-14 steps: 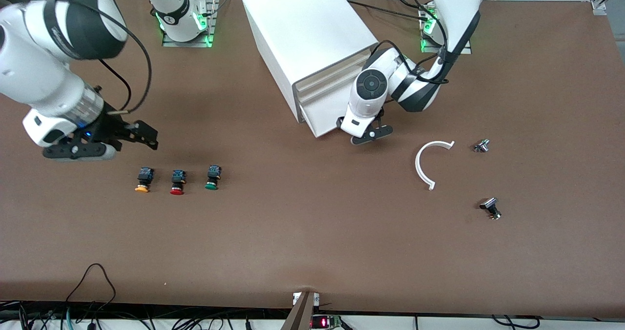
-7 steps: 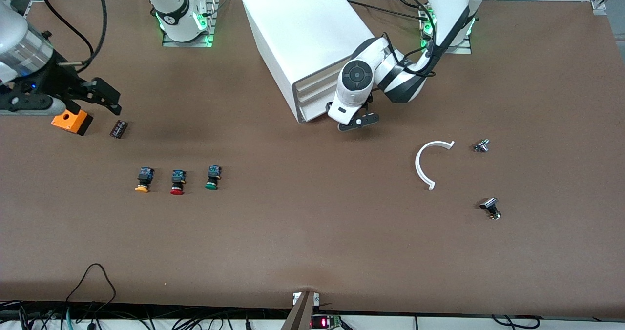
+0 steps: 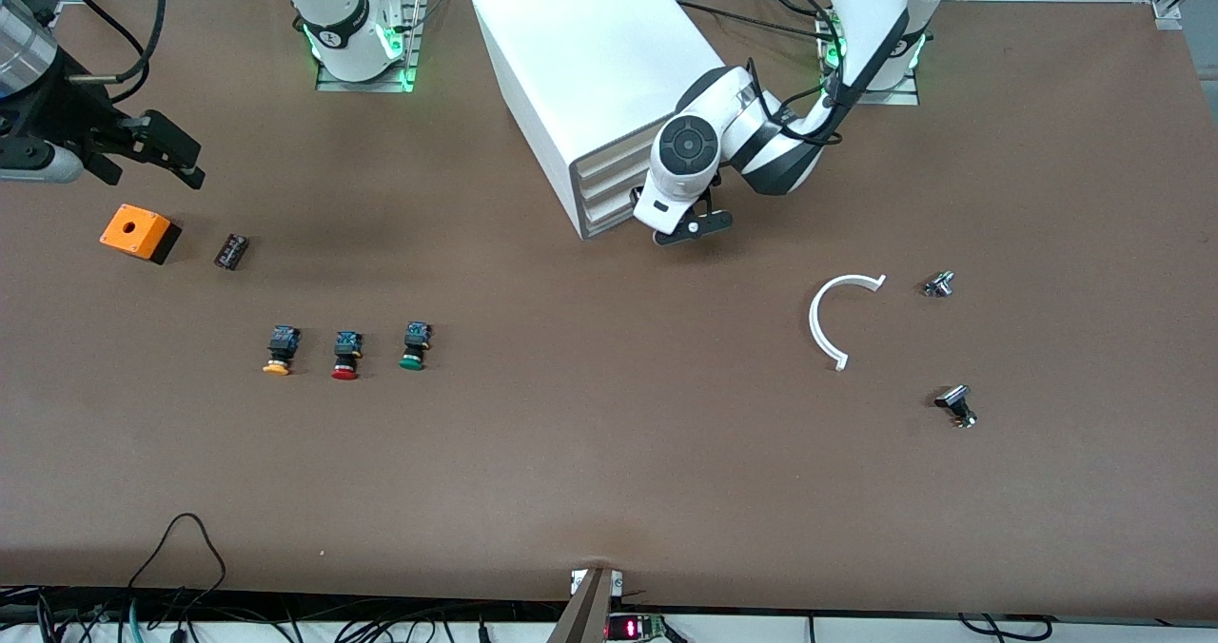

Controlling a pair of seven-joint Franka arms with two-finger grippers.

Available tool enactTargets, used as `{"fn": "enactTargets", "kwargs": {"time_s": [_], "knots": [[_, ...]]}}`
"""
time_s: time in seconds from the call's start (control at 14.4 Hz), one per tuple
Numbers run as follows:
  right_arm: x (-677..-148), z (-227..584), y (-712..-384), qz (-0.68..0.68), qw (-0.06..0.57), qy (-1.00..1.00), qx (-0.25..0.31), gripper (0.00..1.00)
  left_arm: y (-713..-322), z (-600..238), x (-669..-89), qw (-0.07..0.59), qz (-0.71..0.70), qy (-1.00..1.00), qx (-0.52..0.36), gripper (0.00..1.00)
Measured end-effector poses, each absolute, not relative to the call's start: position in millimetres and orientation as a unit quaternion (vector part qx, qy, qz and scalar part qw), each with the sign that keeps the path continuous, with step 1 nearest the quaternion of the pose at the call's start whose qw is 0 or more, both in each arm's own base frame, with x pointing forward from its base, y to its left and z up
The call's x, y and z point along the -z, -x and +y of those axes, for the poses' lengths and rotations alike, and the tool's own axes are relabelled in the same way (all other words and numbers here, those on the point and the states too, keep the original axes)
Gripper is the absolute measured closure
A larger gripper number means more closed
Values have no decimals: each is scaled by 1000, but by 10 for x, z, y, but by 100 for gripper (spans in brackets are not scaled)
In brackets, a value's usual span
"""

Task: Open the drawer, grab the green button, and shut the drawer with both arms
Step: 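Push the drawer shut with the left gripper while the right gripper retracts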

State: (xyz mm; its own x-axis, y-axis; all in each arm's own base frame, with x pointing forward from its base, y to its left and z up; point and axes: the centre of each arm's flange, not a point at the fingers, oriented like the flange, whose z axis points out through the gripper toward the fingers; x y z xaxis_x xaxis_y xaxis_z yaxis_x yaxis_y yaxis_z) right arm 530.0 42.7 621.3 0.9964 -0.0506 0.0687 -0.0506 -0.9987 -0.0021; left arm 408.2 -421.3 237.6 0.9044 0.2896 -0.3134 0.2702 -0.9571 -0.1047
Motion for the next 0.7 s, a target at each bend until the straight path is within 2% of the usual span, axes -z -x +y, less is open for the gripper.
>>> {"fn": "enactTargets", "kwargs": {"time_s": [0.7], "knots": [[-6170,441,-5265,24,-2,1000,16,0,-4111,-4204,-2403,21,-156,972,-175,0]]}}
